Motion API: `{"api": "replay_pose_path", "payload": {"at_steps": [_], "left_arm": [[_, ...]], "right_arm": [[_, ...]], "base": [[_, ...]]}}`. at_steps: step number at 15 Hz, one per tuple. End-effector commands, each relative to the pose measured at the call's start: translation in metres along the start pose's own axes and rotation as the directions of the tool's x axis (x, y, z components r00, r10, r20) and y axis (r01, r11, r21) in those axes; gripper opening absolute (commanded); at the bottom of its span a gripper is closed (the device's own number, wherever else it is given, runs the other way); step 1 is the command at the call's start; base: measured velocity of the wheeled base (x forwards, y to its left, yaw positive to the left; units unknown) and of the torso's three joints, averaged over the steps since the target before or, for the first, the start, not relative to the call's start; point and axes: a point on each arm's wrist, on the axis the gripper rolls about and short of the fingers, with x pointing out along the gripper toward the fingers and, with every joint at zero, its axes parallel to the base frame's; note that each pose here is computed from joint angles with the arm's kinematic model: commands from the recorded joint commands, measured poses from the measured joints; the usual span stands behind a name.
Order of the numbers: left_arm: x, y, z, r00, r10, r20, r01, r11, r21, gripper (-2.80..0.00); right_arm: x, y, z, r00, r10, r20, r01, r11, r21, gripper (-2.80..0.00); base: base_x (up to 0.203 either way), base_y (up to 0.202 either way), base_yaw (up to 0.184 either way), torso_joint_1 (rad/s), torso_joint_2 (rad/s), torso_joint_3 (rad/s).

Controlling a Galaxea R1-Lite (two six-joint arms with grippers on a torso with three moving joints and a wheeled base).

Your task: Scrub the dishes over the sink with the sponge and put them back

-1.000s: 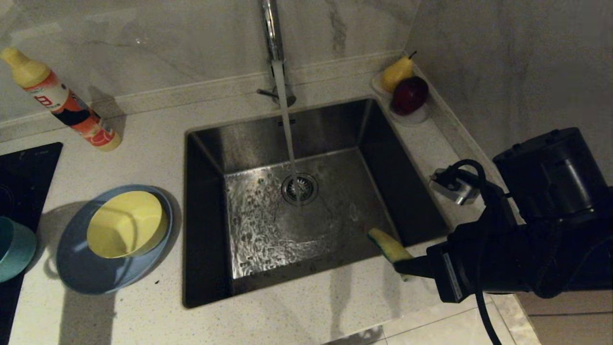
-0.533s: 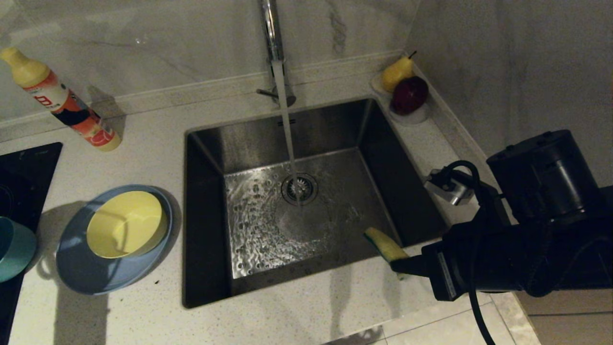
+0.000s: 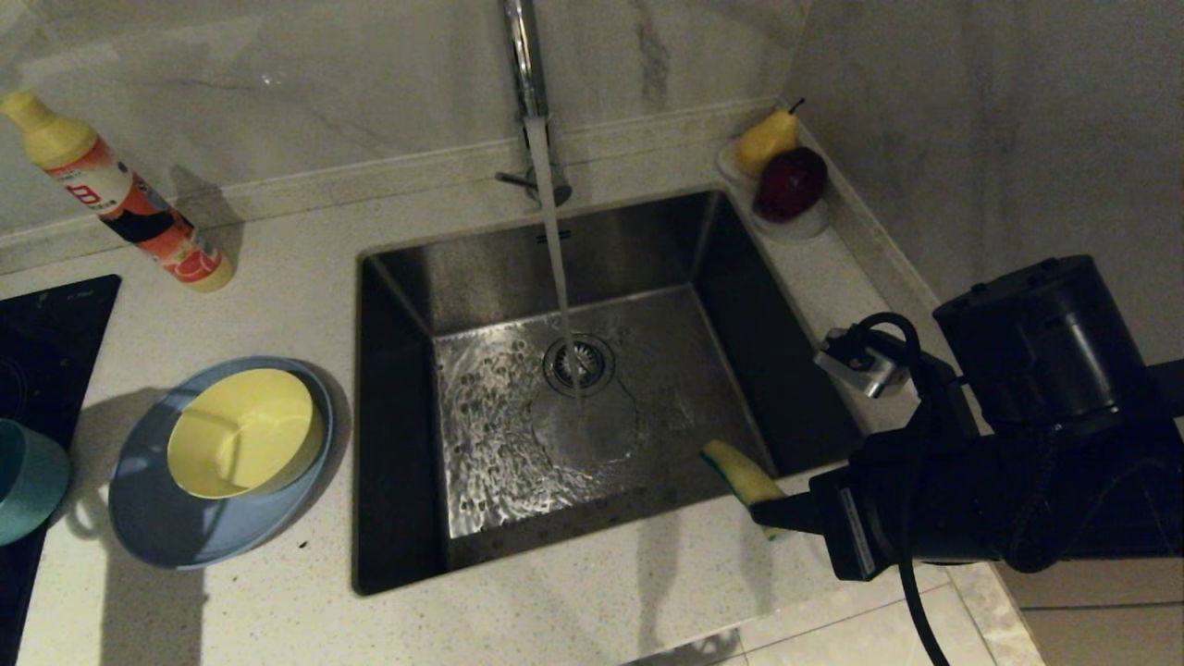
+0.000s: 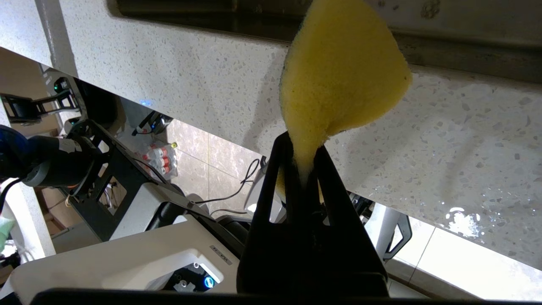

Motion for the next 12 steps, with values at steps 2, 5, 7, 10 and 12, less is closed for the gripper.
{"api": "replay_pose_path", "payload": {"at_steps": [2, 5, 7, 10, 12], "left_arm": [[0.002, 0.001, 0.000, 1.000, 0.001, -0.005, -0.001, 1.000, -0.007, -2.80], [-0.002, -0.002, 0.002, 1.000, -0.006, 0.007, 0.006, 1.000, -0.010, -2.80], [-0.007, -0.004, 0.003, 1.000, -0.011, 0.021, 0.011, 1.000, -0.006, -2.80], [-0.023, -0.012, 0.005, 0.997, -0.033, 0.068, 0.034, 0.999, -0.009, -2.80], [-0.036, -0.018, 0.003, 0.994, -0.066, 0.090, 0.066, 0.998, -0.002, -2.80]], "right_arm": [[0.001, 0.000, 0.000, 1.000, 0.001, -0.003, -0.001, 1.000, 0.002, -2.80], [0.000, 0.000, 0.000, 1.000, 0.001, -0.002, -0.001, 1.000, 0.002, -2.80], [-0.001, 0.000, 0.000, 1.000, 0.002, 0.000, -0.002, 1.000, 0.003, -2.80], [-0.004, 0.001, 0.000, 1.000, 0.004, 0.007, -0.004, 1.000, 0.000, -2.80], [-0.006, 0.001, 0.000, 1.000, 0.006, 0.012, -0.006, 1.000, 0.000, -2.80]], "base": [[0.000, 0.000, 0.000, 0.000, 0.00, 0.000], [0.000, 0.000, 0.000, 0.000, 0.00, 0.000], [0.000, 0.000, 0.000, 0.000, 0.00, 0.000], [0.000, 0.000, 0.000, 0.000, 0.00, 0.000], [0.000, 0.000, 0.000, 0.000, 0.00, 0.000]]}}
